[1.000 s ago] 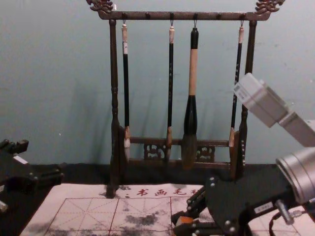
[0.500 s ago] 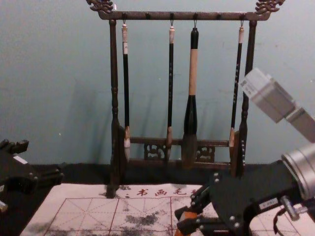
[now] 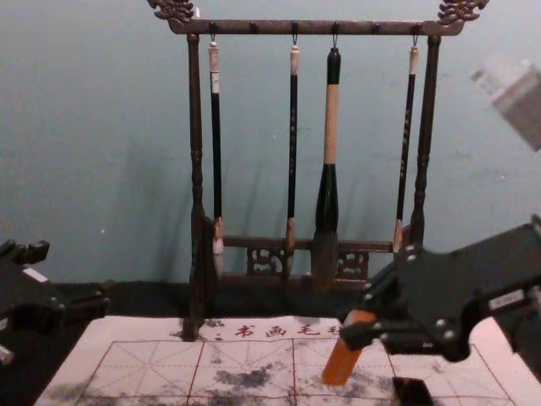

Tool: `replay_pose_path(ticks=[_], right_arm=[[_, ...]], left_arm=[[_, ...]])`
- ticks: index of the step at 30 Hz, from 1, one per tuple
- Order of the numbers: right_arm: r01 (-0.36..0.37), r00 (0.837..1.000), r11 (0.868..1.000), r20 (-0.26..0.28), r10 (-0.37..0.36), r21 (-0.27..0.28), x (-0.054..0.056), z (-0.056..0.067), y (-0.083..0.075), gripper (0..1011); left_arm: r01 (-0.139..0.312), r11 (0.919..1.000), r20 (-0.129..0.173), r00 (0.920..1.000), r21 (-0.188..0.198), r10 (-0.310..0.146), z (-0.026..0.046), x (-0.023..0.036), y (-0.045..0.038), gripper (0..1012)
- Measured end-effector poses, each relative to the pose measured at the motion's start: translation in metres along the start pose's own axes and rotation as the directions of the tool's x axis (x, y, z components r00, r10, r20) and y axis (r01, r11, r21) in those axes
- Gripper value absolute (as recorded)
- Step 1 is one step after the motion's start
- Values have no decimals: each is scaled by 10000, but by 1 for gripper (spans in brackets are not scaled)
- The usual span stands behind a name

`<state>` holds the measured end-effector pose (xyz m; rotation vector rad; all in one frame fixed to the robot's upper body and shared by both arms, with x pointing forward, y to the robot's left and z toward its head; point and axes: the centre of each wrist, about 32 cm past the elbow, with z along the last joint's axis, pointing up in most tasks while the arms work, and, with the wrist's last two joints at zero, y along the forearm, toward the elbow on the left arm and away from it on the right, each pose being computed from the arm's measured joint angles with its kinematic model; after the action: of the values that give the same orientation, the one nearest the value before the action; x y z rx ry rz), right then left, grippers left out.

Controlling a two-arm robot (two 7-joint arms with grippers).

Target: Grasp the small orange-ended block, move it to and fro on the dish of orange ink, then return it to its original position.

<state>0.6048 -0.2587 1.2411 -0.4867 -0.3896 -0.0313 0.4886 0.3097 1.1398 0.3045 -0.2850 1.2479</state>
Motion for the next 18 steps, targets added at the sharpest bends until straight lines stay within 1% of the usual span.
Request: replay_pose_path(ticks=[1,4,7,18], right_arm=[[78,10000,10000,12,-78,-32,-13,18,-50,147],[210,9998,9997,10,-210,-88,-40,46,-131,148],[395,9992,9990,-46,-396,-221,-98,64,-250,147],[762,9967,9952,-229,-778,-614,-215,82,-505,148]], left_arm=[[0,10000,0,10000,0,0,0,0,0,1001],[-1,10000,0,10000,0,1,0,0,0,1001],[0,10000,0,10000,0,0,0,0,0,1001],[0,10000,1,10000,-1,0,0,0,0,1001]])
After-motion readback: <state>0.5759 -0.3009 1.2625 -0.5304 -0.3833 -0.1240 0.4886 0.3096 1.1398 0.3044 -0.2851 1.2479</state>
